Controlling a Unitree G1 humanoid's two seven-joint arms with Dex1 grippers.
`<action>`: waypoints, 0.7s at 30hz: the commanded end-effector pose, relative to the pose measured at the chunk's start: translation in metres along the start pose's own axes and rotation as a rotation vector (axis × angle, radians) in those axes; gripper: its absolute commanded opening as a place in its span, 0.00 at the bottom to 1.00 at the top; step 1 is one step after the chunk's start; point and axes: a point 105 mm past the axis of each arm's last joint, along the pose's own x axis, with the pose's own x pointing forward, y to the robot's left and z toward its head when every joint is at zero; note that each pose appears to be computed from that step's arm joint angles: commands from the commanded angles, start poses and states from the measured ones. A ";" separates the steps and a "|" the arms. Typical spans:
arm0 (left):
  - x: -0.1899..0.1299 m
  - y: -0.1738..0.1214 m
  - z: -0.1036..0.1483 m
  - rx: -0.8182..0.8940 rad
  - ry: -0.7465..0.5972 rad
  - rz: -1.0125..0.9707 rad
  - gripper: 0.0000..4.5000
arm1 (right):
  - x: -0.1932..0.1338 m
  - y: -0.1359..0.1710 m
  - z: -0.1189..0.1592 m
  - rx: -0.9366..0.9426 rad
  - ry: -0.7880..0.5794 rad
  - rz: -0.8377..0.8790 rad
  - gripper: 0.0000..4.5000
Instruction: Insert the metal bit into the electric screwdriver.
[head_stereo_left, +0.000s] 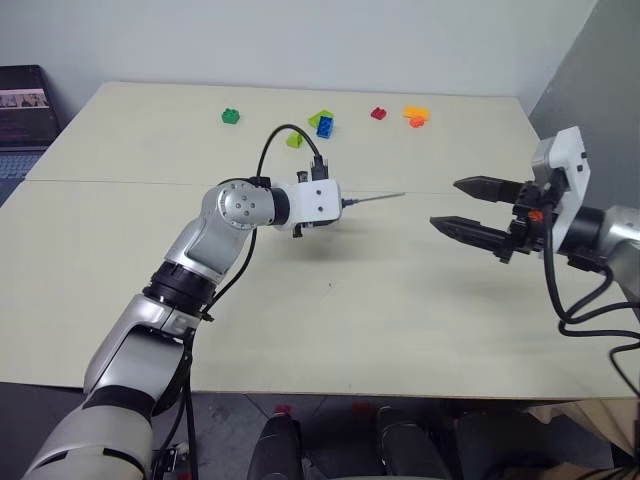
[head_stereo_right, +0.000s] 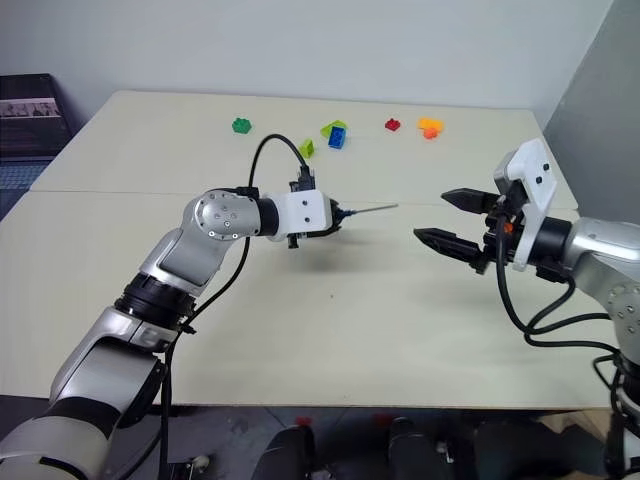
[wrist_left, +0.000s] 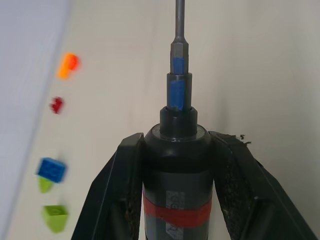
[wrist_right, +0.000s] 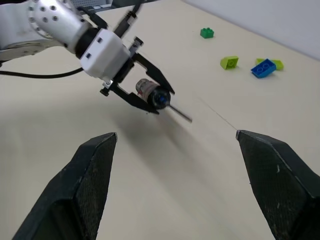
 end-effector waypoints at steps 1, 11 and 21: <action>0.012 -0.002 0.003 0.006 -0.003 -0.122 0.36 | -0.014 0.010 0.009 -0.120 0.040 0.029 0.89; 0.047 -0.024 -0.001 0.052 0.075 -0.334 0.36 | -0.023 0.023 -0.020 -0.188 0.232 0.088 0.89; 0.053 -0.032 0.010 0.028 0.043 -0.439 0.61 | -0.024 0.020 -0.022 -0.164 0.217 0.071 0.89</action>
